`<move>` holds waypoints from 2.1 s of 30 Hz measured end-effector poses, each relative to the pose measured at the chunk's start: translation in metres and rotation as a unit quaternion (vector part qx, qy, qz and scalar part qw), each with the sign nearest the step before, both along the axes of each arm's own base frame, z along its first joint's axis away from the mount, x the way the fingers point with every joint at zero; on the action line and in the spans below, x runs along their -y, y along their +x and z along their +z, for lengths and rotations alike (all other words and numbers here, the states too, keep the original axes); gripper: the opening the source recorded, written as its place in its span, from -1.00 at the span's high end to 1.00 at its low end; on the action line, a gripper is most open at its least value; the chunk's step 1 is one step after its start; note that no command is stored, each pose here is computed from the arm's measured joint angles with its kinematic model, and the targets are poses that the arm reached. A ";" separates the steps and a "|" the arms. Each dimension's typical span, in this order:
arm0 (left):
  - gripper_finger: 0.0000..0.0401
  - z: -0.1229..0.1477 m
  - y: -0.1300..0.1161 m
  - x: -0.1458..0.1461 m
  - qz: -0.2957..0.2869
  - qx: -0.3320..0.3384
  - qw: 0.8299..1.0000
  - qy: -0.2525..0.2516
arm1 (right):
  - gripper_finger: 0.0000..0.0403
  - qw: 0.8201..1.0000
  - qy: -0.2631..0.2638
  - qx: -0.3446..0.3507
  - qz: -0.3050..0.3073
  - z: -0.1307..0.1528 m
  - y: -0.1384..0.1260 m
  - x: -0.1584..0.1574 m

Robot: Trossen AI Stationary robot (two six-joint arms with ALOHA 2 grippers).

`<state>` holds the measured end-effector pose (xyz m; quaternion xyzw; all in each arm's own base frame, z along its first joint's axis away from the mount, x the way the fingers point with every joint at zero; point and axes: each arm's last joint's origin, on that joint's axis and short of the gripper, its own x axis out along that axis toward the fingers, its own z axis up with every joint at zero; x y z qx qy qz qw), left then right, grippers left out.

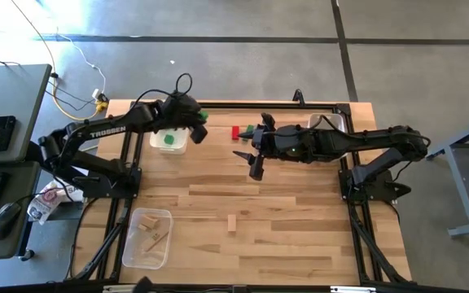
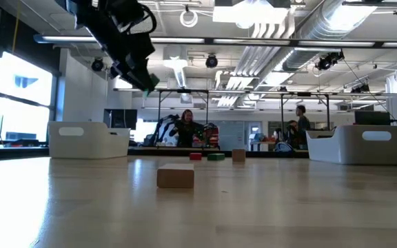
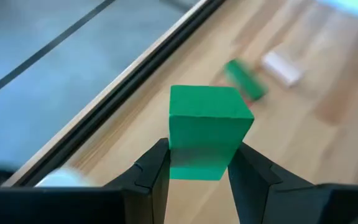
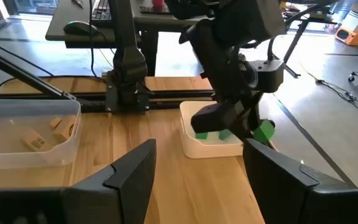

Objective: Sort & place blocks by color
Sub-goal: Put the green block into the white bin, then put the brown block into the transparent bin

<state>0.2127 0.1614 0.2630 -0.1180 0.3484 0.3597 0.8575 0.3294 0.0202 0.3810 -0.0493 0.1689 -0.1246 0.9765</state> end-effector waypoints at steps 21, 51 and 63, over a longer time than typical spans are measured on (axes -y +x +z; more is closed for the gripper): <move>0.43 -0.026 -0.049 -0.005 0.210 -0.161 0.961 -0.078 | -0.13 0.989 0.072 -0.056 -0.117 -0.016 -0.008 0.029; 0.02 -0.048 -0.054 0.002 0.193 -0.156 0.958 -0.141 | -0.13 0.919 0.238 -0.140 -0.283 -0.070 -0.006 0.132; -0.09 -0.047 -0.052 0.001 0.191 -0.147 0.961 -0.132 | -0.13 0.856 0.274 -0.191 -0.394 -0.117 0.004 0.150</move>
